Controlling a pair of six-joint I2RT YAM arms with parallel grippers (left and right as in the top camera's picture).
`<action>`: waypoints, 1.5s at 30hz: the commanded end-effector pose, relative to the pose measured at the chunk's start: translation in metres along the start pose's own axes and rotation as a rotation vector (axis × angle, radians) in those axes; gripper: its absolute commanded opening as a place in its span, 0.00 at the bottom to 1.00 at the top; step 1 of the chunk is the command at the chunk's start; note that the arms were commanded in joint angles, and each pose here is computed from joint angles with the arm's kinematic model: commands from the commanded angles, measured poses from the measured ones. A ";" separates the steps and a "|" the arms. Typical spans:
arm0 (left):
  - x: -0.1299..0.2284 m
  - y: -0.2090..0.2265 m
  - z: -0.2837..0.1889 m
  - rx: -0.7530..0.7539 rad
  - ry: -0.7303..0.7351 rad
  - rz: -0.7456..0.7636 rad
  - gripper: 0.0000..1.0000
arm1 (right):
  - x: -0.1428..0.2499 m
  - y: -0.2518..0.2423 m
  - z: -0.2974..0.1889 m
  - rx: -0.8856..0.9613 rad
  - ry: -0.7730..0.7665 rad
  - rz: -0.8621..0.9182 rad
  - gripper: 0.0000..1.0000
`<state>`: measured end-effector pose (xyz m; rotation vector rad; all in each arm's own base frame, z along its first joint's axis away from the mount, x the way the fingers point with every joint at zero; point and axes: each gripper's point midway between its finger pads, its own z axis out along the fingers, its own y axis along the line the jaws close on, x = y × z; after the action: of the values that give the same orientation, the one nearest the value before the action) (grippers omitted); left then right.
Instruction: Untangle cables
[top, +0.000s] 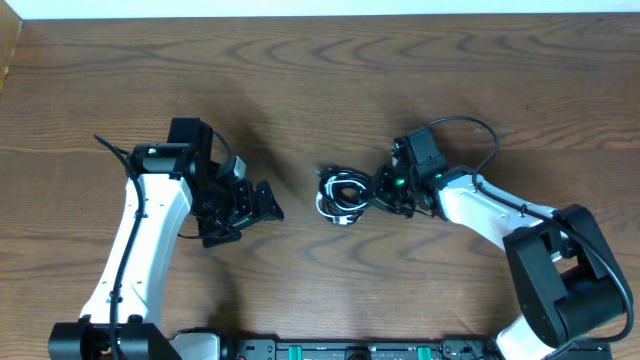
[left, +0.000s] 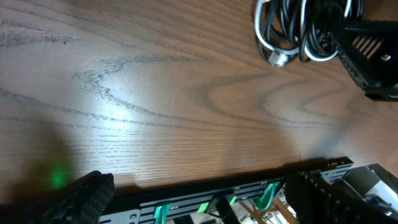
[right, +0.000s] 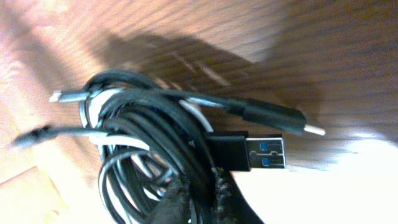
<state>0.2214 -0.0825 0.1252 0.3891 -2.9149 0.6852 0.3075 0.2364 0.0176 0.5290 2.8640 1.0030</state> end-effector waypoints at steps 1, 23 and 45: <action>0.002 0.000 0.001 0.007 0.010 -0.004 0.94 | 0.006 0.012 -0.001 -0.047 0.031 -0.024 0.01; 0.012 -0.024 -0.001 0.149 0.060 0.013 0.94 | 0.009 0.098 -0.116 -0.287 -0.173 -0.251 0.01; 0.000 -0.076 -0.016 0.447 0.049 0.012 0.94 | 0.045 0.138 -0.115 -0.437 -0.042 -0.200 0.01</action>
<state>0.2427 -0.1380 0.1693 0.3405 -2.7425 1.3031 0.2917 0.2729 0.1798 0.2112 2.4953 1.4030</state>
